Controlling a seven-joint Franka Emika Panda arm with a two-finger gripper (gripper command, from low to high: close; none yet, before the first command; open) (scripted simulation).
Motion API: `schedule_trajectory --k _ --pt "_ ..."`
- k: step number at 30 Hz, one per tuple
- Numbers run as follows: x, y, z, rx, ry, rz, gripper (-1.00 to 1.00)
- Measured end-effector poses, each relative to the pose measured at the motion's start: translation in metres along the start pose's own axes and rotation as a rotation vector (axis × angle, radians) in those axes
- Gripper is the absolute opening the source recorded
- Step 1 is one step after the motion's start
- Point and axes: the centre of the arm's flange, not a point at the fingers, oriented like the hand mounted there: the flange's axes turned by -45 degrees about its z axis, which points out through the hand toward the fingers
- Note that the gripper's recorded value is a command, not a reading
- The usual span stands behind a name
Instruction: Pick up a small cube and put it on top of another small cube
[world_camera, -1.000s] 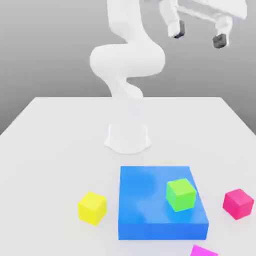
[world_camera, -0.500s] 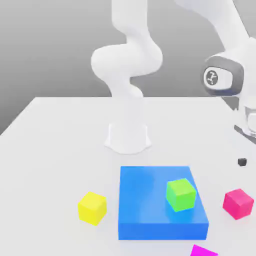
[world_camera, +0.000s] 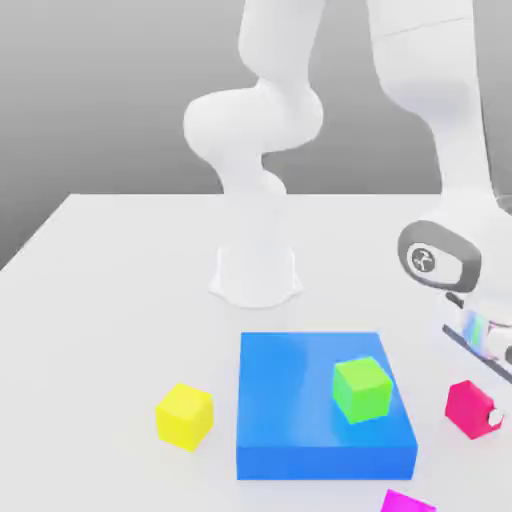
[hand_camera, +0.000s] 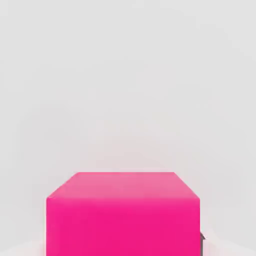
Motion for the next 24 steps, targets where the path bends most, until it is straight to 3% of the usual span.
schedule_trajectory --k 5,16,20,21,24 --pt "-0.01 0.007 -0.052 0.0 -0.002 0.058 -1.0" --pt "-0.191 0.104 -0.102 0.001 0.001 0.995 -1.0" --pt "-0.209 0.109 -0.056 0.0 0.002 1.073 -1.0" --pt "-0.209 0.109 -0.047 0.0 0.001 1.076 1.0" --pt "-0.209 0.109 -0.047 0.0 0.001 1.076 1.0"
